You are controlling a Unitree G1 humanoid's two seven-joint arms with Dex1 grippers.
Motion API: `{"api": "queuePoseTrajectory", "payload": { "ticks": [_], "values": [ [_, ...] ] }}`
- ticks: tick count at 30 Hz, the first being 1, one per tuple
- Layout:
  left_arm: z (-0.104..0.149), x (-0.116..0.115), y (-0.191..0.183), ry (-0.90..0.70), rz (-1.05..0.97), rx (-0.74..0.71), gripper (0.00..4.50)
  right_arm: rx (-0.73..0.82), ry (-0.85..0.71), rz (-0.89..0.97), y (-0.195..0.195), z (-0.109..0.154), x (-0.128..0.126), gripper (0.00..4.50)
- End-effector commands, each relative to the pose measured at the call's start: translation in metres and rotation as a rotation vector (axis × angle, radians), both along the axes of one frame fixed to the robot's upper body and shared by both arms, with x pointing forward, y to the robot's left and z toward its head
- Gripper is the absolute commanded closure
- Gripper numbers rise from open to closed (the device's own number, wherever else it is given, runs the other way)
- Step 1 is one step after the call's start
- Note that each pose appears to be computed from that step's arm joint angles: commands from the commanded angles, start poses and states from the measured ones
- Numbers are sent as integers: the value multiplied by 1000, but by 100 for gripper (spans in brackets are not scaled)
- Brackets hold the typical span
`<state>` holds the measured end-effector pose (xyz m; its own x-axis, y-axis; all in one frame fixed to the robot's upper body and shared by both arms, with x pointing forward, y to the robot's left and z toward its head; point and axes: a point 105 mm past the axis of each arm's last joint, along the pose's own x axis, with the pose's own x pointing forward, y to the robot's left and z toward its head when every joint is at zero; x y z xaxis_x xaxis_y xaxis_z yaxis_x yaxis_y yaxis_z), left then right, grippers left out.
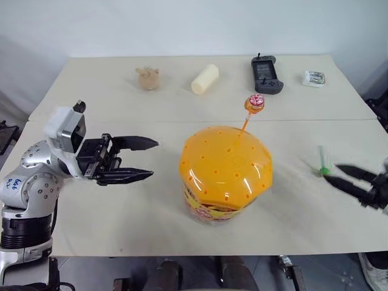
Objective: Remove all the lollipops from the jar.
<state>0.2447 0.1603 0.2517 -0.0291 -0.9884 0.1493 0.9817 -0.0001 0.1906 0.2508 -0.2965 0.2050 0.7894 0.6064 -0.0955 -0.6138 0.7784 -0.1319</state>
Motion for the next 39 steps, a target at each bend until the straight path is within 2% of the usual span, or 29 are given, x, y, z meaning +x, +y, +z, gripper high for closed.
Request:
{"api": "queuePoseTrajectory", "payload": {
  "ticks": [1,6,10,16,19,22,25,30,33,34,36,39],
  "values": [
    [5,6,15,2,80,-51,138,52,-144,235,52,53,-7,172],
    [-3,12,29,53,157,-66,138,115,-241,441,120,86,2,172],
    [-5,9,28,67,153,-56,138,119,-213,586,158,87,2,172],
    [3,8,27,64,170,-67,138,122,-185,658,191,87,10,172],
    [4,7,24,59,168,-67,138,133,-184,656,199,88,17,231],
    [5,5,22,53,168,-68,138,138,-184,664,198,88,17,335],
    [8,3,21,41,163,-68,138,137,-195,667,193,88,15,440],
    [14,-3,9,8,109,-72,138,206,-297,636,172,114,13,446],
    [16,-11,0,-12,49,-67,138,289,-348,567,144,140,9,446],
    [15,-15,-4,-22,19,-45,138,283,-354,485,123,145,11,446],
    [13,-20,-8,-44,-23,-8,138,218,-341,301,82,144,16,446],
    [15,-25,-12,-67,-65,20,138,16,-233,86,28,114,17,446]
  ]
}}
